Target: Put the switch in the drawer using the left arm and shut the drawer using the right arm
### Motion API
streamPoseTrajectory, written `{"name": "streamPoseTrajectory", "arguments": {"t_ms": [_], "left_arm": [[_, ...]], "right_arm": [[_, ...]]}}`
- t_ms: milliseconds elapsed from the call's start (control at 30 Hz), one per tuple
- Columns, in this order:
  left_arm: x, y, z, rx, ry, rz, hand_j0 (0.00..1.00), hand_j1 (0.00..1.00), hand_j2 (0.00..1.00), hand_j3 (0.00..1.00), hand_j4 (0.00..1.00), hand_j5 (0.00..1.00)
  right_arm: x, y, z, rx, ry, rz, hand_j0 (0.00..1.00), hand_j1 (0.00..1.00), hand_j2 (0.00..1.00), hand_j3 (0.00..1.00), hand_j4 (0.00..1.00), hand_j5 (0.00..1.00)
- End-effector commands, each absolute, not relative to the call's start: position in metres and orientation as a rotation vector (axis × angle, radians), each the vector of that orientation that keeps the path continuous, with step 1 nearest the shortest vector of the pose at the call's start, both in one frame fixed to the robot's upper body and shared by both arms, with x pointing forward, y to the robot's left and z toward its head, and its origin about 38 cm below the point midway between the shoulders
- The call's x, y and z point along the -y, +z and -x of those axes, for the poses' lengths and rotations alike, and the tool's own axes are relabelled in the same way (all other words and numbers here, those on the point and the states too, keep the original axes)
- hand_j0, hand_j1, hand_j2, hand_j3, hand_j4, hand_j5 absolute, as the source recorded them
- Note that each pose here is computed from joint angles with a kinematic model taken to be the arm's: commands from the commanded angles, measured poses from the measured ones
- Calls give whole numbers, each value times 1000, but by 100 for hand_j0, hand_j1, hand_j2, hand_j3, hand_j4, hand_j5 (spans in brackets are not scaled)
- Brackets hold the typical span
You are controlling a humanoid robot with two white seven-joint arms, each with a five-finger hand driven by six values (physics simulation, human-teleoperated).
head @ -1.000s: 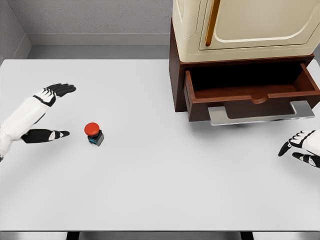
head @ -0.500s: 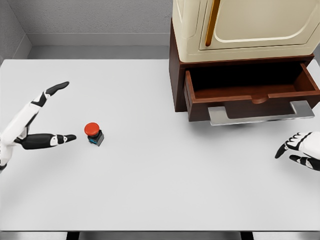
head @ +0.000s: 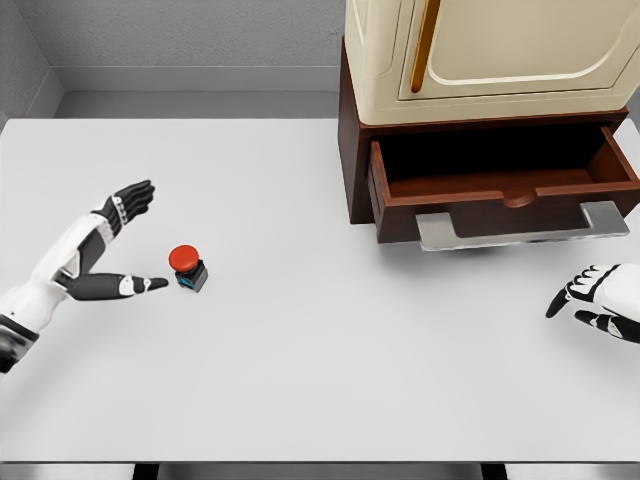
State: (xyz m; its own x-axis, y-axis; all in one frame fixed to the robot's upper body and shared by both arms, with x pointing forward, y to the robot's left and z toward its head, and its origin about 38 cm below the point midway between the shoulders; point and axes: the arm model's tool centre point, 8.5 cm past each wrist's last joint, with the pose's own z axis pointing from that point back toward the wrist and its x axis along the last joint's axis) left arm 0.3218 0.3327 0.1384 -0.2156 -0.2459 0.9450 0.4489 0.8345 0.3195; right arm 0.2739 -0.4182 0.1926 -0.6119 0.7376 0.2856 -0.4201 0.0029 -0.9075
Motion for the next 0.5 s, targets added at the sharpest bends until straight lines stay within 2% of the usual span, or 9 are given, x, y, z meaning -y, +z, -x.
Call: {"name": "streamPoseTrajectory", "arguments": {"t_ms": [0,467], "left_arm": [[-323,130,-319,1631,-650,223,100,100,100,100,100,100],[-322,109,-340,1520,-572,218,100,100,100,100,100,100]], "right_arm": [[418,193,-274,1437,1732,347,53,53,53,53,53,53],[418,193,-274,1437,1732,346,51,51,51,51,51,51]]}}
